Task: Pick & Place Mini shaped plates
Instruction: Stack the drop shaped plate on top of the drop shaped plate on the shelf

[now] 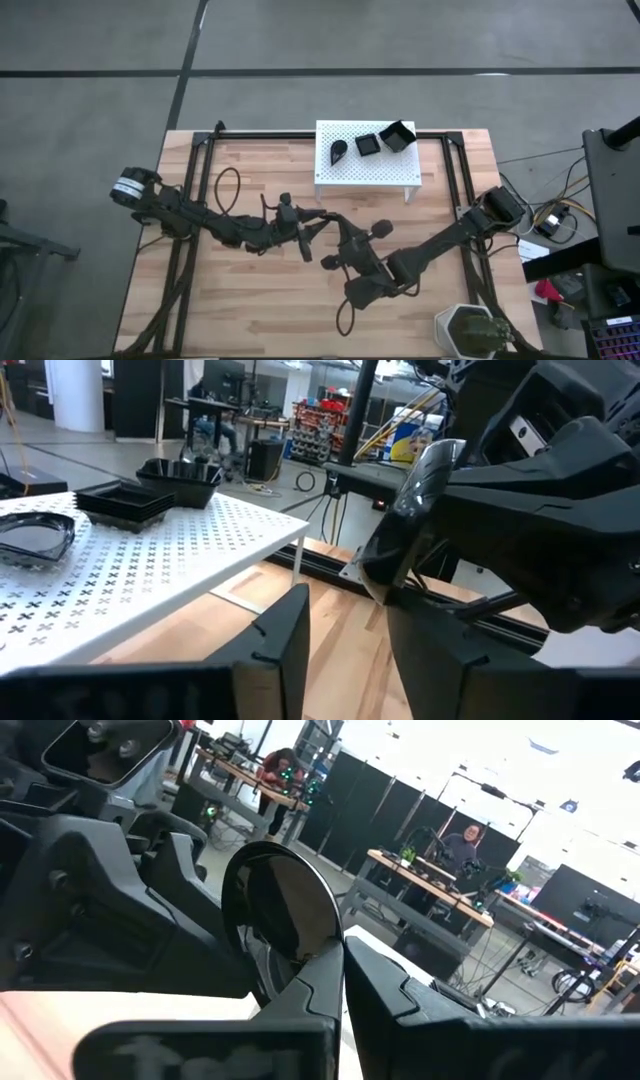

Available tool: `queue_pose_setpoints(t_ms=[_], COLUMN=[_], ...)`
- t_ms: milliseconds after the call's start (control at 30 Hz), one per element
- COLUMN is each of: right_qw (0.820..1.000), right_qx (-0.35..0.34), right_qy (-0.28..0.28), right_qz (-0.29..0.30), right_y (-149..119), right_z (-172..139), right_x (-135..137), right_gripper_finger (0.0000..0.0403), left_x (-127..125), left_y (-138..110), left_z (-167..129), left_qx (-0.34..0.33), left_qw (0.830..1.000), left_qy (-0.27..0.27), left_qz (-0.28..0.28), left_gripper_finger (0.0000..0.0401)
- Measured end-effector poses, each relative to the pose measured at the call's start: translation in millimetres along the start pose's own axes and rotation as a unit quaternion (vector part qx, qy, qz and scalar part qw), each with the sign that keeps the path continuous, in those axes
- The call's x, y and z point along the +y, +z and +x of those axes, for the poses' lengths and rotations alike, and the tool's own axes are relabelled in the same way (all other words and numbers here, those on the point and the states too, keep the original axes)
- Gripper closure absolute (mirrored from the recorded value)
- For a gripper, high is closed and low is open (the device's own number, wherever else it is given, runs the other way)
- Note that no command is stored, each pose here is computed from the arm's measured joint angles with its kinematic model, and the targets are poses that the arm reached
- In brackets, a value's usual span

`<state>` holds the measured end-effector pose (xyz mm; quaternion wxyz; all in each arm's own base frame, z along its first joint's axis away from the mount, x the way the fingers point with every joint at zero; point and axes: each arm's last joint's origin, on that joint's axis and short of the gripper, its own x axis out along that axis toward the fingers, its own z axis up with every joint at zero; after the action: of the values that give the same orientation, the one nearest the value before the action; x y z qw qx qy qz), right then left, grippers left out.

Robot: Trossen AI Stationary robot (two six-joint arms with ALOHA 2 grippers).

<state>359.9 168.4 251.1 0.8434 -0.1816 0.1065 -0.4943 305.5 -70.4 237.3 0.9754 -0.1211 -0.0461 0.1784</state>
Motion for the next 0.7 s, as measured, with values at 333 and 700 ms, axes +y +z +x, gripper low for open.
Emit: queue_pose_setpoints(t_ms=[333,700], right_qw=[1.0,1.0], right_qx=[-0.001,0.0], right_qy=[0.001,0.001], right_qz=[-0.004,0.001], right_y=[-0.2,-0.6], right_z=[-0.9,-0.8], right_x=[0.0,0.4], right_gripper_finger=[0.0394,0.0394], left_x=[-0.7,-0.7], left_y=[3.9,3.5], left_z=[0.0,0.1], left_qx=[-0.017,-0.015], left_qw=[1.0,1.0], left_qy=[-0.002,-0.006], left_qz=[0.001,0.009], left_gripper_finger=[0.0273,0.0281])
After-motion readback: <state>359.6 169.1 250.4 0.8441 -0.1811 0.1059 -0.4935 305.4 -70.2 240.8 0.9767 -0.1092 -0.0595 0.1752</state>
